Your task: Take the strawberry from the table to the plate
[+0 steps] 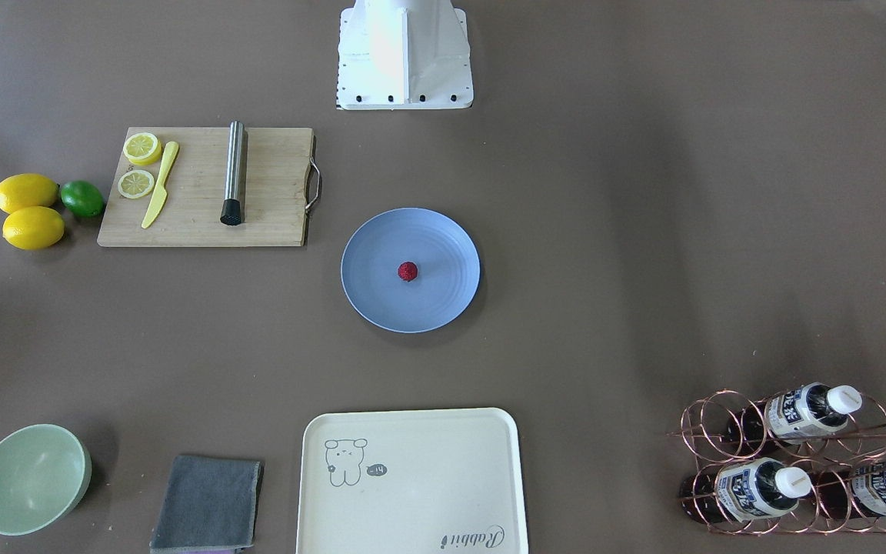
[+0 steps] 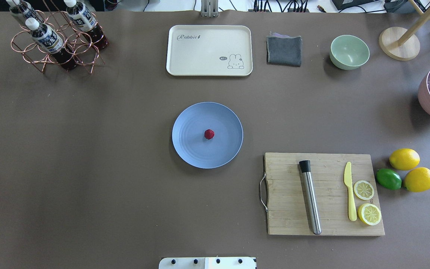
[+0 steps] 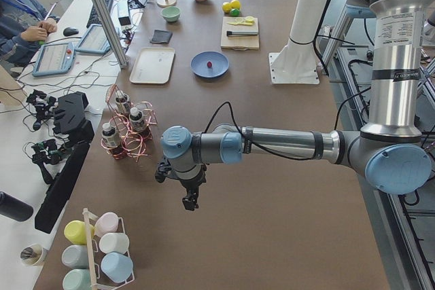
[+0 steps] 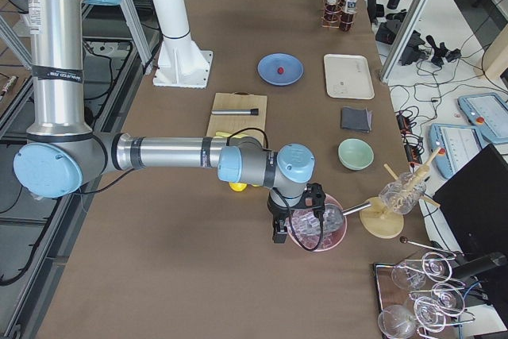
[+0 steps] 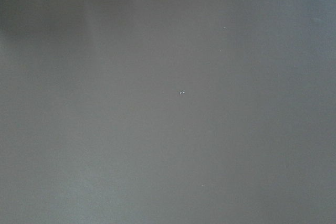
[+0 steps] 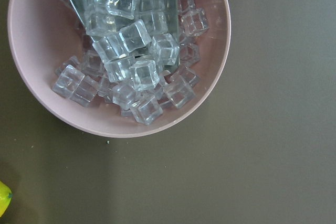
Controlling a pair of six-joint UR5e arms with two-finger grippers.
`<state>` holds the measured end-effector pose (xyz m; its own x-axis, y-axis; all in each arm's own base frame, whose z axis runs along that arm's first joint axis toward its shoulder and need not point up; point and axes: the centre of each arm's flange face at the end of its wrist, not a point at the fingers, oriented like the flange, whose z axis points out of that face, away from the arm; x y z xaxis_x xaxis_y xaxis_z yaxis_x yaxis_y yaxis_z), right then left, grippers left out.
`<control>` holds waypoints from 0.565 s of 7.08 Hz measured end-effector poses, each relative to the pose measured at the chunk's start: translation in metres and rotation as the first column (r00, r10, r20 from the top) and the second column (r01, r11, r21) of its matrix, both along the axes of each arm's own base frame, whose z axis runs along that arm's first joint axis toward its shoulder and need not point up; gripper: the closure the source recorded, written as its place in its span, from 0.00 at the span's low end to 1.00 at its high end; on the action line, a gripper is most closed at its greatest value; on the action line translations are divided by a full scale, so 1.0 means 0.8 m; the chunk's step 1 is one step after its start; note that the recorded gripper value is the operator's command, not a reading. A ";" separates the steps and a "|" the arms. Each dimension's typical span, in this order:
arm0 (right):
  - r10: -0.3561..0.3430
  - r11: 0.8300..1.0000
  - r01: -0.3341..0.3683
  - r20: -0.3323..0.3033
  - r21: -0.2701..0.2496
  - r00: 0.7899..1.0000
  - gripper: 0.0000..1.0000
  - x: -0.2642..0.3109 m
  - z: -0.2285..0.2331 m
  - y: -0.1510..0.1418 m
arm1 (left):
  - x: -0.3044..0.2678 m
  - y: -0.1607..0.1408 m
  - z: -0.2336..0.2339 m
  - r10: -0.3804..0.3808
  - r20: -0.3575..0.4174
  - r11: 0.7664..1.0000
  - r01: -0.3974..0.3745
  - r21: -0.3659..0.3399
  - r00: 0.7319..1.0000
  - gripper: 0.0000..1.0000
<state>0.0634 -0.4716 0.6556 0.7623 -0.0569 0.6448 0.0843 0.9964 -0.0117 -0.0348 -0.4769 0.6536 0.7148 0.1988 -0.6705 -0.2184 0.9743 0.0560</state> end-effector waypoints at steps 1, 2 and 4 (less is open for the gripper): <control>0.000 1.000 0.000 0.000 0.001 1.000 0.00 0.000 0.000 0.000 | 0.000 0.000 0.000 0.000 0.000 1.000 0.000 0.000 1.000 0.01; 0.000 1.000 0.000 0.000 0.001 1.000 0.00 0.000 -0.001 -0.001 | 0.000 0.000 0.000 0.000 0.000 1.000 0.000 0.000 1.000 0.01; -0.001 1.000 0.001 0.000 0.004 1.000 0.00 0.000 -0.002 -0.002 | 0.000 0.000 0.000 0.000 0.000 1.000 0.000 0.001 1.000 0.01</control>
